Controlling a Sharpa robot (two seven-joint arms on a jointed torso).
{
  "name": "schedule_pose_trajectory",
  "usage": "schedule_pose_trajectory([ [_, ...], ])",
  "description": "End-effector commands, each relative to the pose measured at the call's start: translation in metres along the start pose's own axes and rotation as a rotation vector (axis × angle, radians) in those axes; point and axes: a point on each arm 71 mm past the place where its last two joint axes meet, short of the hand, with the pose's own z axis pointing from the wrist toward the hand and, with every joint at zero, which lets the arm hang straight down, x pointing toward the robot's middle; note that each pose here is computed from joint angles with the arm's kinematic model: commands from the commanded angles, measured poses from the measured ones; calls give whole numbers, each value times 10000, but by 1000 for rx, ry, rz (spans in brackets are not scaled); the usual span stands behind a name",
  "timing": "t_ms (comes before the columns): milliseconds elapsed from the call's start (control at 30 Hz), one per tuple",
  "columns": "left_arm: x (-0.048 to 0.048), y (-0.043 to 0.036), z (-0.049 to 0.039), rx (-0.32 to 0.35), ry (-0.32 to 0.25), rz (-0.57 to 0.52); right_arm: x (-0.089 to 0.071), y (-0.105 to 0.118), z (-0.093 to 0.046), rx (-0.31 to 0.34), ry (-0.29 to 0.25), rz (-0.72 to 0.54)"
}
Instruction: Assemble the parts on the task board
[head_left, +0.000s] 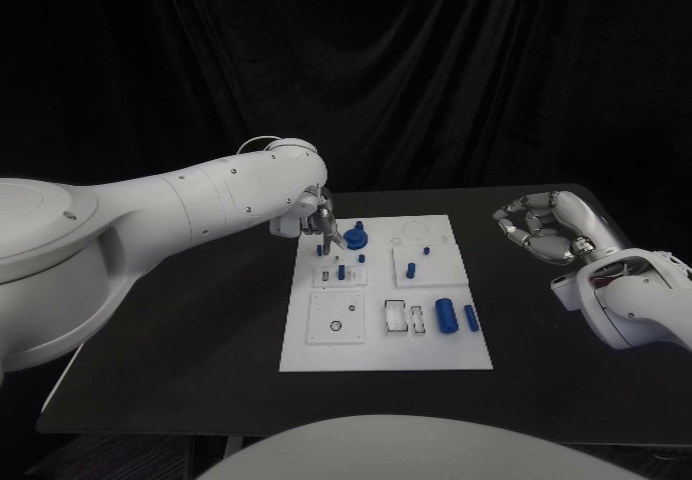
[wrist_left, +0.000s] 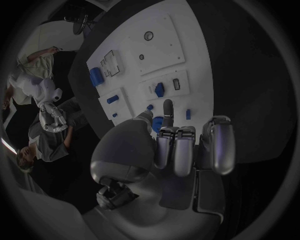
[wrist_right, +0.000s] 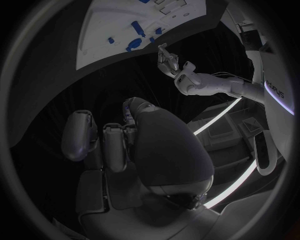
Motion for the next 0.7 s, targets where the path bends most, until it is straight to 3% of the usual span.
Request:
schedule_pose_trajectory([
  [33,96,-32,60,16,100,-10,15,6,-1,10,3,3],
  [433,278,-90,245,14,143,-19,28,23,4,7,5,5],
  [700,315,-98,287,17,135,-33,24,21,0,8,4,5],
])
